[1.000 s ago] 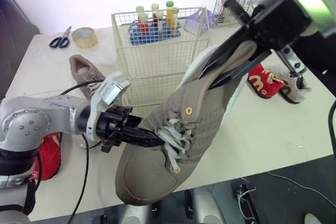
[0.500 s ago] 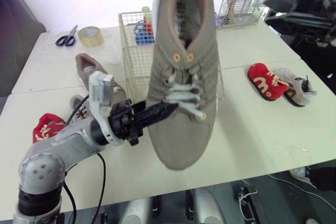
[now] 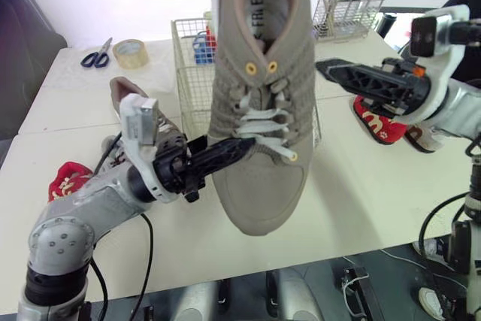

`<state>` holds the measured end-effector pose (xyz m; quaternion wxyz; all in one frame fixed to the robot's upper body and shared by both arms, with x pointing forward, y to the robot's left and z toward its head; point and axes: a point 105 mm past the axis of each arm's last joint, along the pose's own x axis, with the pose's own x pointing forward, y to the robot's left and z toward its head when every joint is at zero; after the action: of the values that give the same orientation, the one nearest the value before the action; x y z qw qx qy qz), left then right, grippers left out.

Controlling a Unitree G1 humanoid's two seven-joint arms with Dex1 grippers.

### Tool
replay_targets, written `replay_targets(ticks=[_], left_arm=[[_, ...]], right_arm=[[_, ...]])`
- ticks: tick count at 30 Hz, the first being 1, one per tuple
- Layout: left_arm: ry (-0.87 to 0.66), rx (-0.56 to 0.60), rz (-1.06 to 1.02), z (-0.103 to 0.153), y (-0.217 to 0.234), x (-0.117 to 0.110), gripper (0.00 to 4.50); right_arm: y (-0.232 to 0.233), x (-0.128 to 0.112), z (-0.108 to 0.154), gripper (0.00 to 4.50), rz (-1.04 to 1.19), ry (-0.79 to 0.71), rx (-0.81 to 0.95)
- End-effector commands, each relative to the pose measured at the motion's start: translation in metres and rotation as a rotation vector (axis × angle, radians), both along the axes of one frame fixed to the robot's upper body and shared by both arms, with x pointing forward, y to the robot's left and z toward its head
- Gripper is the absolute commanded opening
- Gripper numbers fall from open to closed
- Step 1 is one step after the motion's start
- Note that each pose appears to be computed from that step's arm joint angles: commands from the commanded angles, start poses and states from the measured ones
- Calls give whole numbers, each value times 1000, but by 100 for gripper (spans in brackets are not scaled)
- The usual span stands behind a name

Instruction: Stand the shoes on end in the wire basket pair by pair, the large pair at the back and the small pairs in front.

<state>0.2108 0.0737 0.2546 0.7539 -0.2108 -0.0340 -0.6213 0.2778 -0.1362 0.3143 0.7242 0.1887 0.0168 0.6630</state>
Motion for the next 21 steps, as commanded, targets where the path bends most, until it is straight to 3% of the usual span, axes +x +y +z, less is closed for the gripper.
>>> replay_targets(ticks=[1,10,21], left_arm=[[-67,-9,-35,11,0,-6,126],[-87,-21,3,14,-1,3,126],[-112,-49,54,22,16,3,126]], right_arm=[[7,-12,12,360,65,-30,12],[25,-23,6,360,150,-9,-23],[12,-13,16,360,72,-4,-22]])
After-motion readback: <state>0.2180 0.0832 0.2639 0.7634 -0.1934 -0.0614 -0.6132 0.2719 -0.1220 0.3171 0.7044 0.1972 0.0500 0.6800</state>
